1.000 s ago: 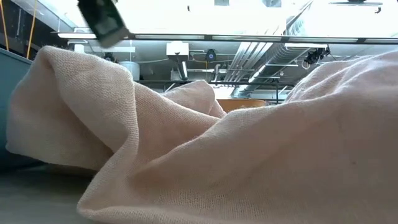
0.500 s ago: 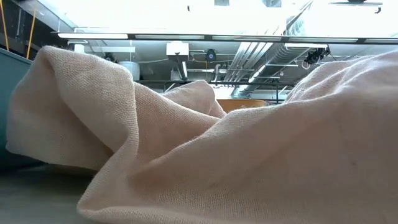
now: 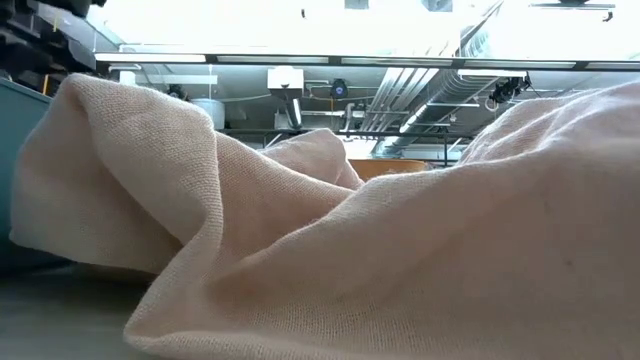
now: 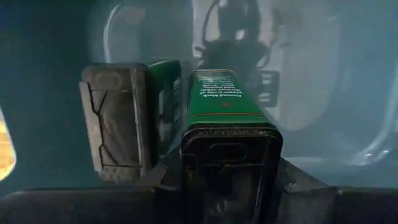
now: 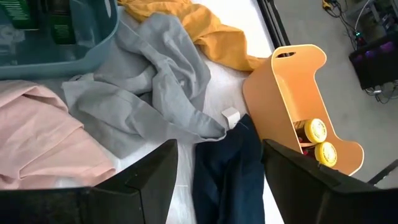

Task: Sort spices by type
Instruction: Put the green seasoning can into the blue bin, then return to Home Position

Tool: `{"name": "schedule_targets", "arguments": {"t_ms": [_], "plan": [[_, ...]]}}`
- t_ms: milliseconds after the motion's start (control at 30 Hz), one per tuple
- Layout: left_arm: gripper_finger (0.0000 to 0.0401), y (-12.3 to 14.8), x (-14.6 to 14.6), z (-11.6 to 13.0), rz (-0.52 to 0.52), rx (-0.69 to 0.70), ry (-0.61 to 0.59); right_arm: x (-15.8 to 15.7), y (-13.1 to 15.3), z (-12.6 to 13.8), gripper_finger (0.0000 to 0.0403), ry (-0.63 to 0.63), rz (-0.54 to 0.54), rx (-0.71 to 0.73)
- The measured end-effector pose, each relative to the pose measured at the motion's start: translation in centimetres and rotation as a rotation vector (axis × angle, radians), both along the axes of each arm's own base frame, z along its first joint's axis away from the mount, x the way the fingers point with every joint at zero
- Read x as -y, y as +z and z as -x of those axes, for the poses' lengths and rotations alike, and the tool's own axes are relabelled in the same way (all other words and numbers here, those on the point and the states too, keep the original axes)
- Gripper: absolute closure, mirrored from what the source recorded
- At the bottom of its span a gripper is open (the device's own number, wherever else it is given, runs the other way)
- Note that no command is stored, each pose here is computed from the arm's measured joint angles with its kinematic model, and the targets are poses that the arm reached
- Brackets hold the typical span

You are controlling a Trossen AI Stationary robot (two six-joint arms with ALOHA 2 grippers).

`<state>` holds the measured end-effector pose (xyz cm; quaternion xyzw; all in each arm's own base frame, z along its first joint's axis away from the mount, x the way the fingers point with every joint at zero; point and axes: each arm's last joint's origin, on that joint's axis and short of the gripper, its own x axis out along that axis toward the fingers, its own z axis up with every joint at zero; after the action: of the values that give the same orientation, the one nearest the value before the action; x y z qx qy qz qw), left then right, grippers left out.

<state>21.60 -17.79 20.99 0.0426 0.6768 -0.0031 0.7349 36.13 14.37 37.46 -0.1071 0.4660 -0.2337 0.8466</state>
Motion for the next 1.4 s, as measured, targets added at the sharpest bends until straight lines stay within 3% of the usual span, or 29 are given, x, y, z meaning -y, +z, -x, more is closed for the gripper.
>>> {"name": "schedule_targets", "arguments": {"t_ms": [233,433,600,733,867,967,1133,1233,1400], "plan": [[0.0303,-0.5,-0.1,-0.2,-0.062,0.004,-0.018,0.0,0.0,0.0,0.0176,-0.002,-0.01,0.0],[0.0203,-0.5,-0.1,-0.2,-0.066,0.001,-0.065,0.0,0.0,0.0,0.0176,-0.001,-0.015,-0.002],[0.0173,-0.3,-0.4,-0.5,-0.05,-0.015,-0.069,0.0,0.0,0.0,0.0176,0.0,-0.015,-0.003],[0.0169,1.6,-0.6,-1.0,0.035,-0.053,-0.09,0.0,0.0,0.0,0.0176,0.023,-0.011,-0.019],[0.0169,5.9,-1.7,0.6,0.109,-0.037,-0.104,-0.2,0.1,0.2,0.0176,0.05,-0.015,-0.035],[0.0174,9.4,-3.5,2.6,0.167,0.109,-0.081,-0.4,0.3,0.4,0.0176,0.062,-0.016,-0.033],[0.0195,14.2,-7.6,3.2,0.155,0.603,0.106,-0.8,0.4,0.7,0.0176,0.079,-0.037,-0.037],[0.0216,14.7,-10.8,2.1,0.161,0.799,0.2,-0.8,0.3,0.6,0.0183,0.086,-0.09,-0.056],[0.0254,13.0,-16.3,0.2,0.191,0.998,0.21,0.3,-0.2,1.0,0.0202,0.048,-0.129,-0.088]]}}
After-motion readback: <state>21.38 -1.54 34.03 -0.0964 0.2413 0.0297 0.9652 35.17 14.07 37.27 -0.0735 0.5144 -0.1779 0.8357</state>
